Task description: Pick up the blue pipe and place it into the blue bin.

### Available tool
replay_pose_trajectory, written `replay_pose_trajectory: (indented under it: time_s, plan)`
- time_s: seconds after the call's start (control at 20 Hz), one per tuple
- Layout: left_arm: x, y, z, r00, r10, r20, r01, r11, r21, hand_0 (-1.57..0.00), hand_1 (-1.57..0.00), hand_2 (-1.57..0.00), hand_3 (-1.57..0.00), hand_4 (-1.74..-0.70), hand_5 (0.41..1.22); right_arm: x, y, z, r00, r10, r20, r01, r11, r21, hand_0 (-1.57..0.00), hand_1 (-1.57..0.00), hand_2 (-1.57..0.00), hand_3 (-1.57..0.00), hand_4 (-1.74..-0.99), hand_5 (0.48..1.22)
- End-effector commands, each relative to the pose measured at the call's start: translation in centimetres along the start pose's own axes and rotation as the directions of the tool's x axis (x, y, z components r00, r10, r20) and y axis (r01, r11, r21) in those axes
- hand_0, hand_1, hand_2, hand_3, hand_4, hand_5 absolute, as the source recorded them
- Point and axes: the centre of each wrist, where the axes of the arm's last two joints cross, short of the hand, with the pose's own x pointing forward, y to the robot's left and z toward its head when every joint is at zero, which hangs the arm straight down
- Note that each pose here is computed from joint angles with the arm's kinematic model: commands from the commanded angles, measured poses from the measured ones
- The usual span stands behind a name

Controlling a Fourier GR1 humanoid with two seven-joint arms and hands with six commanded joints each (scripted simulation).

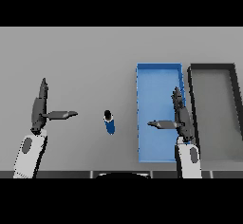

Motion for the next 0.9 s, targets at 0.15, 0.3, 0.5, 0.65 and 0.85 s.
replay_pose_trajectory:
  time_s: [0.15, 0.3, 0.5, 0.65, 0.85]
  plan:
    - [-0.1, 0.0, 0.6, 1.0, -0.001, 0.015, 0.001, 1.0, -0.001, 0.0, 0.0, 0.0, 0.0, -1.07, 0.591, -0.1, -0.1, 0.6, 1.0, 0.0, 0.007, 0.0, 1.0, 0.0, 0.0, 0.0, 0.0, 0.0, -1.225, 0.617]
    - [0.5, 1.1, 1.4, 0.995, -0.068, 0.067, 0.078, 0.984, -0.161, 0.0, 0.0, 0.0, 0.0, -1.07, 0.591, 0.2, -0.3, 1.9, 0.994, 0.08, 0.071, -0.084, 0.995, 0.057, 0.0, 0.0, 0.0, 0.0, -1.225, 0.617]
    - [0.8, 3.3, 1.4, 0.987, -0.132, 0.089, 0.156, 0.918, -0.366, 0.0, 0.0, 0.0, 0.0, -1.08, 0.588, 1.3, -0.7, 3.6, 0.969, 0.215, 0.123, -0.23, 0.965, 0.127, 0.0, 0.0, 0.0, 0.0, -1.223, 0.62]
    - [1.2, 3.8, 1.4, 0.985, -0.142, 0.092, 0.168, 0.904, -0.393, 0.0, 0.0, 0.0, 0.0, -1.08, 0.6, 1.7, -0.9, 3.6, 0.962, 0.255, 0.102, -0.266, 0.957, 0.117, 0.0, 0.0, 0.0, 0.0, -1.196, 0.609]
    - [1.5, 2.9, 2.3, 0.987, -0.104, 0.123, 0.153, 0.844, -0.515, 0.0, 0.0, 0.0, 0.0, -1.1, 0.583, 1.6, -0.4, 3.5, 0.957, 0.275, 0.095, -0.285, 0.95, 0.126, 0.0, 0.0, 0.0, 0.0, -1.187, 0.6]
